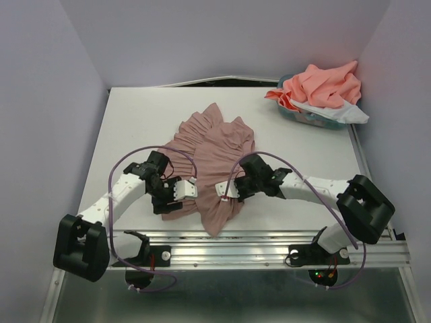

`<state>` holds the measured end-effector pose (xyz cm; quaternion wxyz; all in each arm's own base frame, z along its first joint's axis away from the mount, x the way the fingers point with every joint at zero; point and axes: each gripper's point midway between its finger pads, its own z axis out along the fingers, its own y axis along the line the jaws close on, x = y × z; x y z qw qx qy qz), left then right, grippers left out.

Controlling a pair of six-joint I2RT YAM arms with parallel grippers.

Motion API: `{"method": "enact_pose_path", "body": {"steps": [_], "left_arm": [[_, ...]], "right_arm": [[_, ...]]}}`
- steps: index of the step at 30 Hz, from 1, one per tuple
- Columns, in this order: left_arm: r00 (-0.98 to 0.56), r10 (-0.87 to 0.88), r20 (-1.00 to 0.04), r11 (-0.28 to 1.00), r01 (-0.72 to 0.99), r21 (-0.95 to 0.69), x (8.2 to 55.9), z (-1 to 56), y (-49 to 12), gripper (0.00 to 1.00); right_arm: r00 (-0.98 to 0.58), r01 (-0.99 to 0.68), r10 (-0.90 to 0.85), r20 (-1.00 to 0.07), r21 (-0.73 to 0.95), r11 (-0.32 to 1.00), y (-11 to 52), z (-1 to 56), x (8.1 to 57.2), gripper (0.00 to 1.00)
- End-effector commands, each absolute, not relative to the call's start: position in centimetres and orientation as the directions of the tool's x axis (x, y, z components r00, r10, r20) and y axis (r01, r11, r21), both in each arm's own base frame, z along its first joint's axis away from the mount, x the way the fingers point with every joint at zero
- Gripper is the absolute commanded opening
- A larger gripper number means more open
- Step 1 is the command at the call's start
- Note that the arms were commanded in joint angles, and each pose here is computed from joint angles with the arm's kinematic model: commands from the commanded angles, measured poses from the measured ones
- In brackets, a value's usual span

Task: Fold and stack the skirts
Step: Fold the skirt

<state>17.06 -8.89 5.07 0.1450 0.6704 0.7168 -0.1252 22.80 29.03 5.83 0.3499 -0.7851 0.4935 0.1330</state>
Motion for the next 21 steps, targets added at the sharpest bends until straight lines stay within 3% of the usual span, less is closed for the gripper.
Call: {"method": "enact_pose_path", "body": {"steps": [1,6,11,14,15,17,18,21], "left_arm": [[-0.061,0.924,-0.376,0.059,0.998,-0.015,16.4,5.0,-8.9,0.73],[-0.025,0.962,-0.273,0.024,1.0,-0.007,17.3,3.3,-8.0,0.73],[0.038,0.977,-0.209,-0.047,0.998,-0.034,16.5,1.5,-7.7,0.66],[0.02,0.975,-0.22,-0.033,0.998,-0.054,16.5,0.8,-8.1,0.4],[-0.006,0.972,-0.233,-0.01,0.997,-0.07,16.4,0.8,-7.9,0.2],[-0.044,0.963,-0.265,0.029,0.998,-0.06,17.1,1.7,-7.9,0.04],[-0.056,0.955,-0.291,0.049,0.998,-0.032,17.6,2.7,-7.9,0.0],[-0.11,0.914,-0.39,0.138,0.989,0.044,18.7,6.0,-7.8,0.0]], "right_arm": [[0.438,-0.884,-0.675,-0.594,-0.421,-0.204,30.6,7.8,23.9,0.01],[0.375,-0.909,-0.701,-0.606,-0.388,-0.151,30.2,7.5,23.9,0.01],[0.304,-0.932,-0.715,-0.629,-0.353,-0.086,30.1,7.8,23.9,0.01],[0.272,-0.938,-0.713,-0.647,-0.343,-0.046,30.4,8.5,24.2,0.01],[0.247,-0.944,-0.71,-0.659,-0.33,-0.022,30.4,8.8,24.2,0.01],[0.228,-0.945,-0.701,-0.676,-0.327,0.008,30.4,9.6,24.2,0.01],[0.216,-0.947,-0.698,-0.683,-0.322,0.021,30.4,9.9,24.1,0.01],[0.179,-0.95,-0.68,-0.711,-0.306,0.07,30.2,11.0,23.8,0.01]]}}
